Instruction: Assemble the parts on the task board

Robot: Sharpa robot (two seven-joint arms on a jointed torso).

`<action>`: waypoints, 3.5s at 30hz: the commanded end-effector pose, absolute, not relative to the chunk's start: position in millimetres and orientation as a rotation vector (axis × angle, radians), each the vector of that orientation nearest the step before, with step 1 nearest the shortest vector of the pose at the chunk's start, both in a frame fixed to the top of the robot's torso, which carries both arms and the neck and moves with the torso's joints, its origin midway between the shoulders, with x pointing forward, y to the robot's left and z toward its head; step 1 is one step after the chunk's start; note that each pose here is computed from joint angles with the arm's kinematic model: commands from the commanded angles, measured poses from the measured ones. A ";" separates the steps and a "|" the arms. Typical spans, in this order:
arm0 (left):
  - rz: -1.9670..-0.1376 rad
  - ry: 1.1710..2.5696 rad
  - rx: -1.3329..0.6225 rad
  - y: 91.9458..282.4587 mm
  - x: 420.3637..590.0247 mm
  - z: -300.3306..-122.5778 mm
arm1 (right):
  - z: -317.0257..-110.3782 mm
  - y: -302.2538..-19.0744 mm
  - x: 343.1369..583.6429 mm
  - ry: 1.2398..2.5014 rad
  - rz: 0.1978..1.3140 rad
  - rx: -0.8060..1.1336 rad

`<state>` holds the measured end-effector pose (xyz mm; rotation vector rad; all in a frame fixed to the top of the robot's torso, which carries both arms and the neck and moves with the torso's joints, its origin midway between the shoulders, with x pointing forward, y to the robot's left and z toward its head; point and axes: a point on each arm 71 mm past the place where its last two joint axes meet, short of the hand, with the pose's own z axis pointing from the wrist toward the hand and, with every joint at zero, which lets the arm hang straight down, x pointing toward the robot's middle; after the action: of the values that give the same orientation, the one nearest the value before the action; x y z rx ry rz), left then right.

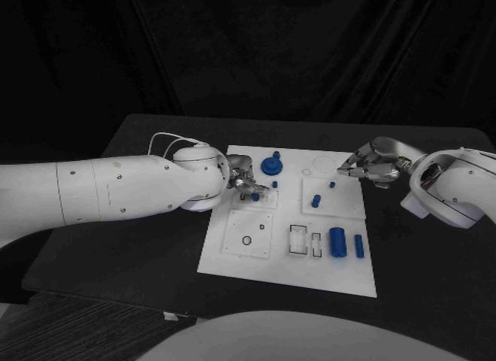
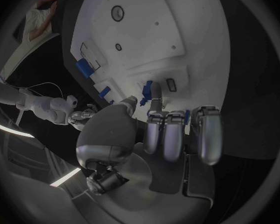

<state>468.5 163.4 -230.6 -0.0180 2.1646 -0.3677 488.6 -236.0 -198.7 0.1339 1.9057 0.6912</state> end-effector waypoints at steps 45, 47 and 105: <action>-0.437 2.081 -0.076 172.0 464.4 -216.4 | -200.1 -240.2 487.6 1.912 0.671 0.144; -0.440 2.064 -0.075 173.5 466.4 -208.9 | -199.9 -240.9 487.5 1.909 0.671 0.145; -0.300 2.543 -0.004 156.4 531.6 -176.0 | -192.9 -237.9 481.9 1.835 0.727 0.134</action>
<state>532.8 158.1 -176.6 -0.0218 2.5136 -0.2932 482.5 -238.1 -193.6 0.1357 1.8515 0.7238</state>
